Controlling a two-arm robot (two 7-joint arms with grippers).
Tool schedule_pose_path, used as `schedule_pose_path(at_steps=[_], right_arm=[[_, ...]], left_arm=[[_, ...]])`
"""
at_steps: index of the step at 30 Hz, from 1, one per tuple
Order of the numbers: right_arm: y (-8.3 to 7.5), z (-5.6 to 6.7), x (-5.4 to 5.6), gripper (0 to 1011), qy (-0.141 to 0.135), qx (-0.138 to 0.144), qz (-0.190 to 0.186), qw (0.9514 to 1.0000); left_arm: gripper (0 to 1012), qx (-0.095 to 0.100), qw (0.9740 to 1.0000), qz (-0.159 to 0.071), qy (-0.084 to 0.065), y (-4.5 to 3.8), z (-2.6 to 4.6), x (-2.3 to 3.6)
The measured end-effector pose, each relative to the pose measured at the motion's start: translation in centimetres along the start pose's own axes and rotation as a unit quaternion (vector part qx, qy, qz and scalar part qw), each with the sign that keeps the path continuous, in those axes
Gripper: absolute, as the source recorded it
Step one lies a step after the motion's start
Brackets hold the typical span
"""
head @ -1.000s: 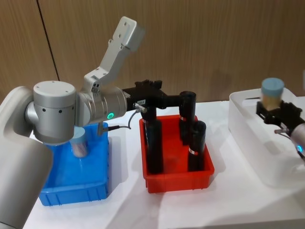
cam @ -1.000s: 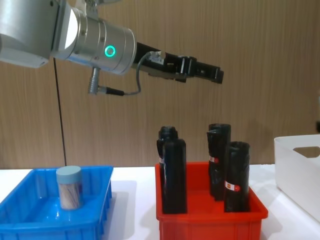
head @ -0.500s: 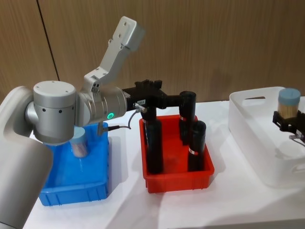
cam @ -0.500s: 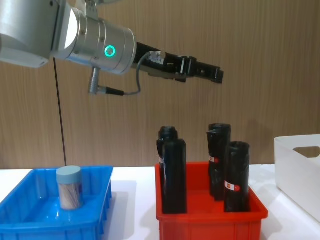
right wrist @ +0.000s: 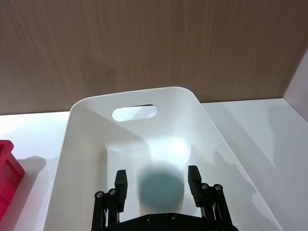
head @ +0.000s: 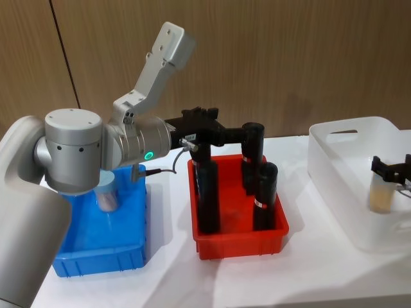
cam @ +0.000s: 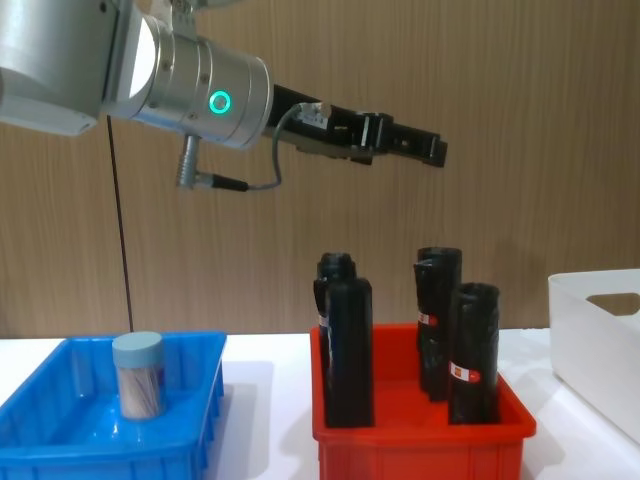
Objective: Pick the cotton swabs from the blue box and place them into the white box.
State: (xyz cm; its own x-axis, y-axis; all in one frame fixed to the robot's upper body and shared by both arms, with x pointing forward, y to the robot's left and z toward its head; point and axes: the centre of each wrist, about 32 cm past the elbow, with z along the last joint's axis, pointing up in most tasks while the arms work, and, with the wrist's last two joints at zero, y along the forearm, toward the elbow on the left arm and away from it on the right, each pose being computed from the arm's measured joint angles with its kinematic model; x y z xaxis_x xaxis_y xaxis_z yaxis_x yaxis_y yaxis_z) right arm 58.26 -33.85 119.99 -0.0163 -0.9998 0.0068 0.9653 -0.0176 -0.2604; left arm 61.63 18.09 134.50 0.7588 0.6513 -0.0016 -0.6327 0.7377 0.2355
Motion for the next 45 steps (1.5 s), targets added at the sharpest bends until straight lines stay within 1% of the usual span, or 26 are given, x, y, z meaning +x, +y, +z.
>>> schedule_pose_path(at_steps=[1, 2, 5, 7, 9, 28, 39, 43, 45], right_arm=[[0.00, -0.01, 0.02, 789, 0.000, 0.000, 0.000, 1.0000], [0.01, -0.02, 0.05, 805, 0.001, -0.001, 0.000, 1.0000], [0.01, -0.07, 0.13, 907, 0.002, -0.001, -0.001, 1.0000], [0.01, -0.08, 0.18, 940, 0.002, 0.000, -0.002, 1.0000], [0.00, -0.13, 0.21, 997, 0.003, 0.002, -0.002, 1.0000], [-0.25, -0.32, 0.34, 1002, -0.001, 0.016, 0.000, 0.9999], [-0.34, -0.33, 0.32, 1002, -0.003, 0.019, 0.001, 0.9998], [-0.54, -0.44, 0.12, 1002, -0.005, 0.023, 0.004, 0.9997], [-0.80, -0.59, -0.12, 1002, -0.008, 0.027, 0.008, 0.9996]], left_arm=[[1003, 0.000, 1.0000, 0.000, 0.000, 0.00, 0.00, 0.00], [1003, 0.000, 1.0000, 0.000, 0.000, 0.00, 0.00, 0.00], [1003, 0.000, 1.0000, 0.000, 0.000, 0.00, 0.00, 0.00], [1003, 0.000, 1.0000, 0.000, 0.000, 0.00, 0.00, 0.00], [1003, 0.000, 1.0000, 0.000, 0.000, 0.00, 0.00, 0.00], [1003, 0.000, 1.0000, 0.000, 0.000, 0.00, 0.00, 0.00], [1003, -0.001, 1.0000, 0.000, 0.000, 0.01, -0.01, 0.00], [1003, -0.002, 1.0000, 0.005, -0.002, 0.09, -0.41, -0.09], [1003, -0.005, 0.9999, 0.012, -0.006, 0.19, -0.86, -0.21]])
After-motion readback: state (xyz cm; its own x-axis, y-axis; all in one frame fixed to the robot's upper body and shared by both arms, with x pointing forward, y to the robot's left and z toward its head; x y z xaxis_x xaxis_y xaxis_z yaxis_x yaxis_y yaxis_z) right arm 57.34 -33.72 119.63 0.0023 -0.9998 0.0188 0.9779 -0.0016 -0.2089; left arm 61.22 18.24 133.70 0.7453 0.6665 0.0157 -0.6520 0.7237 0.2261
